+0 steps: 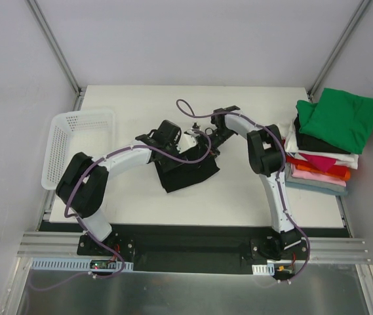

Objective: Fold and stack the t-shirts
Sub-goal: Neatly place the folded tshirt to the corner

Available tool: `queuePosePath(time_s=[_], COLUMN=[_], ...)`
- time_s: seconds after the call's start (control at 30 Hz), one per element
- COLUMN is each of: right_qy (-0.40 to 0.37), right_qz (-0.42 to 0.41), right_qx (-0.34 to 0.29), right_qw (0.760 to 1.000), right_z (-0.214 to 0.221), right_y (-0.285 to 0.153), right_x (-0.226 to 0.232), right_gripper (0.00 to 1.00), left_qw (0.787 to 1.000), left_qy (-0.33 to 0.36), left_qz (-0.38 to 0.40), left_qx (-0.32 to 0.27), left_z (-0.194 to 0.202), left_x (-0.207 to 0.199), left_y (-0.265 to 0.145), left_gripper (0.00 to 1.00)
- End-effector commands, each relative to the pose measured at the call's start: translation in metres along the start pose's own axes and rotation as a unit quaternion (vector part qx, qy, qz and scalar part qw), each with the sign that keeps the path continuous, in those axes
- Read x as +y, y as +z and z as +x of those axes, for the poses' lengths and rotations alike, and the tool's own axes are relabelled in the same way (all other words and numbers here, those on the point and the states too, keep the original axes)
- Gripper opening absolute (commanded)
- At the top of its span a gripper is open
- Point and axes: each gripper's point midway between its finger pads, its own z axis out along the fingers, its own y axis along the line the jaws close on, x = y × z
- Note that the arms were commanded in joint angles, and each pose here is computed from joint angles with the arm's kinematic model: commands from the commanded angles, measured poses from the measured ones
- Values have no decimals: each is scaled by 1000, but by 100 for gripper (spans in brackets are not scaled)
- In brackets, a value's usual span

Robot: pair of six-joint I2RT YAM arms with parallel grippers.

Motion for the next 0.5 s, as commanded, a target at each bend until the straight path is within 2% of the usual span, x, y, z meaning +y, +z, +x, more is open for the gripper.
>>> queuePosePath(time_s=[0.0, 0.2, 0.47], right_qy=[-51, -60, -48], right_qz=[66, 122, 195], right_qx=[-40, -61, -70], right_qw=[996, 989, 977], right_z=[-6, -9, -6], right_y=[-42, -65, -103], right_x=[21, 24, 11], right_gripper=[1, 0, 1], left_qw=[997, 994, 995], left_qy=[3, -2, -7], left_qz=[-68, -106, -99], left_qx=[-22, -26, -12], left_z=[-18, -26, -18], left_x=[41, 69, 67], left_y=[-30, -40, -29], left_gripper=[99, 99, 99])
